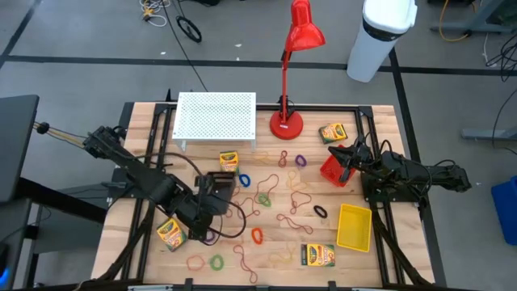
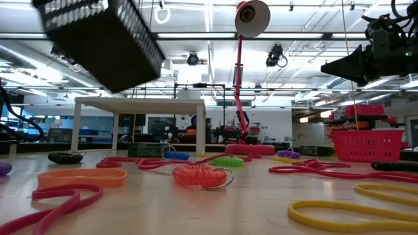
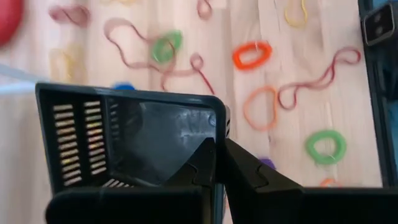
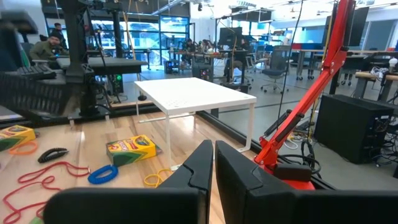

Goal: Pick & Place Office Desk Supplies
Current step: Put the black bin on the shelf

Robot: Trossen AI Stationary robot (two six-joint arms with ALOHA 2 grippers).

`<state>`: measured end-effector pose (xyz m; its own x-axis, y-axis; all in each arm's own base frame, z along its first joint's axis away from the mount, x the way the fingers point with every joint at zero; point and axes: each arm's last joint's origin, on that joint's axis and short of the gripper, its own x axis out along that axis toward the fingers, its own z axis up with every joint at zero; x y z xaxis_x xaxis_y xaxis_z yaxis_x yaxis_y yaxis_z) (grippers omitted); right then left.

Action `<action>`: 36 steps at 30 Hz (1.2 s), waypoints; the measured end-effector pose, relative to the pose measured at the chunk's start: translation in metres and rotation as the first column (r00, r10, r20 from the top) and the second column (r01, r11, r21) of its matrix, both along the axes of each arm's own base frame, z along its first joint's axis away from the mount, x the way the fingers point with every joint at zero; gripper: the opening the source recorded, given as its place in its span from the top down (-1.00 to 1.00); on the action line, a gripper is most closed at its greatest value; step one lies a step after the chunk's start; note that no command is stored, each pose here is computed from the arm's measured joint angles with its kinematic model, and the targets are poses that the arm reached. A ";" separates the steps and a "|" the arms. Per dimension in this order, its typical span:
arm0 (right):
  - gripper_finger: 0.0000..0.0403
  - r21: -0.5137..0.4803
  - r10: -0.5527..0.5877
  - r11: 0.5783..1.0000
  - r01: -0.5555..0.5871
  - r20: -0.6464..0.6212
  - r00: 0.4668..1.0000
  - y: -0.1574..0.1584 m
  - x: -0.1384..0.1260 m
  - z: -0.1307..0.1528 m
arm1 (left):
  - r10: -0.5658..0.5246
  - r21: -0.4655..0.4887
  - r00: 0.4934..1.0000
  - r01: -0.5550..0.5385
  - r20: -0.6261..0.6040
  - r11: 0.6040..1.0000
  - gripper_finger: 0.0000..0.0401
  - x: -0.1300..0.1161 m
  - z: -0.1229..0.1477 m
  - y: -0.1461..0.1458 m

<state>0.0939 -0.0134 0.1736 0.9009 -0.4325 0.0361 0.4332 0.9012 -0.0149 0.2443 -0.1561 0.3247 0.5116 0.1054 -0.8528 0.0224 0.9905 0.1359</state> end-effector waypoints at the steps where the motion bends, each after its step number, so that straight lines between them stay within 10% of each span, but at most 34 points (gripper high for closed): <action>1: 0.86 0.000 0.000 1.000 0.000 0.000 1.000 0.000 0.000 0.000 | 0.002 0.013 1.000 -0.002 0.008 1.000 0.89 0.001 0.004 0.002; 36: 0.86 0.000 0.000 1.000 0.000 0.000 1.000 0.000 0.000 0.000 | 0.137 0.275 0.986 -0.107 -0.093 0.955 0.89 0.039 0.021 0.141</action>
<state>0.0939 -0.0134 0.1736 0.9010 -0.4323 0.0362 0.4331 0.9012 -0.0149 0.2830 -0.0153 0.3453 0.3850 0.3939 -0.8346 -0.0666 0.9139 0.4005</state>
